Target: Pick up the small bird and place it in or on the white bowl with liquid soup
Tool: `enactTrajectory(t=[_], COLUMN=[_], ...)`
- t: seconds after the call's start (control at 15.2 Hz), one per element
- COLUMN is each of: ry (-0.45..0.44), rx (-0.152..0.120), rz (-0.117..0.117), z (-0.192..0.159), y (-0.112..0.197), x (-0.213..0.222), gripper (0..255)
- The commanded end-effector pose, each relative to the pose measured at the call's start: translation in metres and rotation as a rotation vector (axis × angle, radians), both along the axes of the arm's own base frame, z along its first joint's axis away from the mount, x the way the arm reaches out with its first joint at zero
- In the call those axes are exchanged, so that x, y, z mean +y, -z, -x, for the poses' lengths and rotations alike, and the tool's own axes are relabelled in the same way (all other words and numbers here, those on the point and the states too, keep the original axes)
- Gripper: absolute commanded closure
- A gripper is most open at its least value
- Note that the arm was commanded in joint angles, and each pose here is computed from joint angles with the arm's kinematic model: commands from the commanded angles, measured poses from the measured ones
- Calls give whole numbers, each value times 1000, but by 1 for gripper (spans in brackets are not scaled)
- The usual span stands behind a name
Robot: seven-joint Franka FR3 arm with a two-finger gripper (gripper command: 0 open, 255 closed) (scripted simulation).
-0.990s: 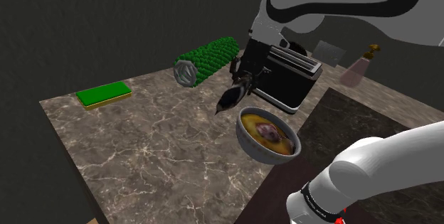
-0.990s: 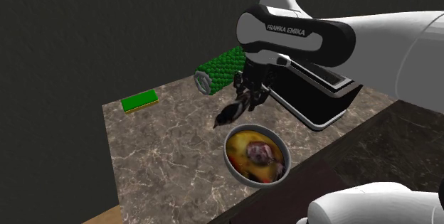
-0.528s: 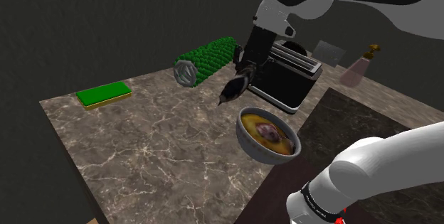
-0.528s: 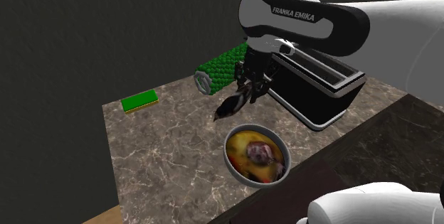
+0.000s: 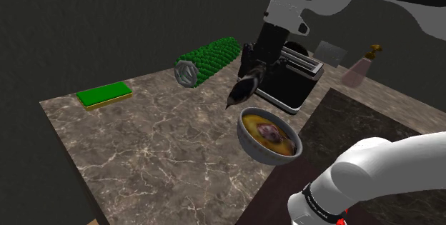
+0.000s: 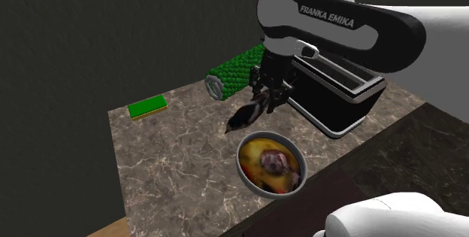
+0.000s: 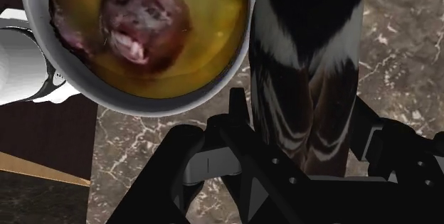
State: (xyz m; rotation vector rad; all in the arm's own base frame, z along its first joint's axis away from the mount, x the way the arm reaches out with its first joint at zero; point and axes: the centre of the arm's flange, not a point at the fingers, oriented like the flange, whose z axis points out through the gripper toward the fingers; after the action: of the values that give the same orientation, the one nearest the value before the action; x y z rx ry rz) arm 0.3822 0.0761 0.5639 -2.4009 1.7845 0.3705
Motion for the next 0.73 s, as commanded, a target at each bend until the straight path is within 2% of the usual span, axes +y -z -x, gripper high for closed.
enactTrajectory(t=[0.0,0.53,0.66], ry=[0,0,0], rx=[0,0,0], rz=[0,0,0], z=[27,125,125], y=[-1,1,12], x=[10,43,43], gripper=[255,255,255])
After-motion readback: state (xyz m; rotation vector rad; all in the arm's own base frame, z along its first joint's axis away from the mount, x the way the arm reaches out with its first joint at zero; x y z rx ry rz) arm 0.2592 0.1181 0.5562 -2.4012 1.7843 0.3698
